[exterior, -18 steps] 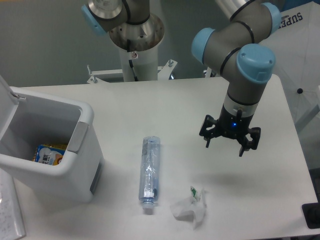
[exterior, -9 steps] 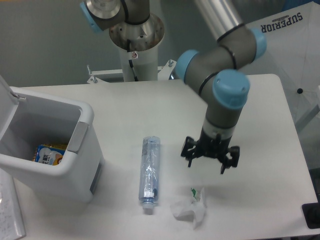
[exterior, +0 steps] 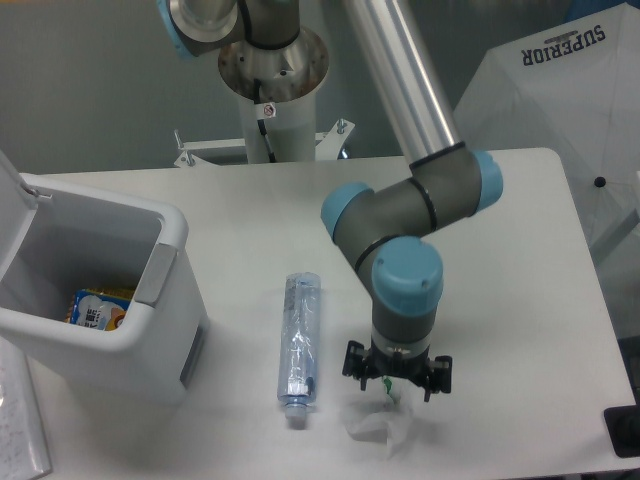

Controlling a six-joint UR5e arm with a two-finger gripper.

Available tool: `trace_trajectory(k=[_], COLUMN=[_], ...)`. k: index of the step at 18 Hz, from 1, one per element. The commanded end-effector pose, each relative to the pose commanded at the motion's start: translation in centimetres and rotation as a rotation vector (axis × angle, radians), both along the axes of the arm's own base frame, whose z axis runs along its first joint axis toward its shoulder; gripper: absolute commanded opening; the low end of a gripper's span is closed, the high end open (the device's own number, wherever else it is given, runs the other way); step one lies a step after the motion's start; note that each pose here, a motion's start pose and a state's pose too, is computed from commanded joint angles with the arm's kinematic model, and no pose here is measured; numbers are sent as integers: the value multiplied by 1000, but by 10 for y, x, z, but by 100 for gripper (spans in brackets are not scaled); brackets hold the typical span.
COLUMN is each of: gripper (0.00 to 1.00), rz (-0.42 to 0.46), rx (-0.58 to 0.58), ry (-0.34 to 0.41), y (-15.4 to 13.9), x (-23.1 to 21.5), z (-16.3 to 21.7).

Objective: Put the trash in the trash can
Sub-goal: 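Close the gripper on the white tissue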

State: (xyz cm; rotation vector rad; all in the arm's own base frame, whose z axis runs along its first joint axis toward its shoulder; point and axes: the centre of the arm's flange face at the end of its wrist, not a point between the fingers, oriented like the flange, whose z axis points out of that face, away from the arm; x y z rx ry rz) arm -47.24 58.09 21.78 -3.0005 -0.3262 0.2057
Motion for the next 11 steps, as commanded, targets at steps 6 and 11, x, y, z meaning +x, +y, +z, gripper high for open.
trace_trajectory(k=[6,11], gripper=[85,60], rz=[-12,-28], rx=[-62,-66], ry=[47,45], y=[15,25], x=[1,3], z=[-15,-24])
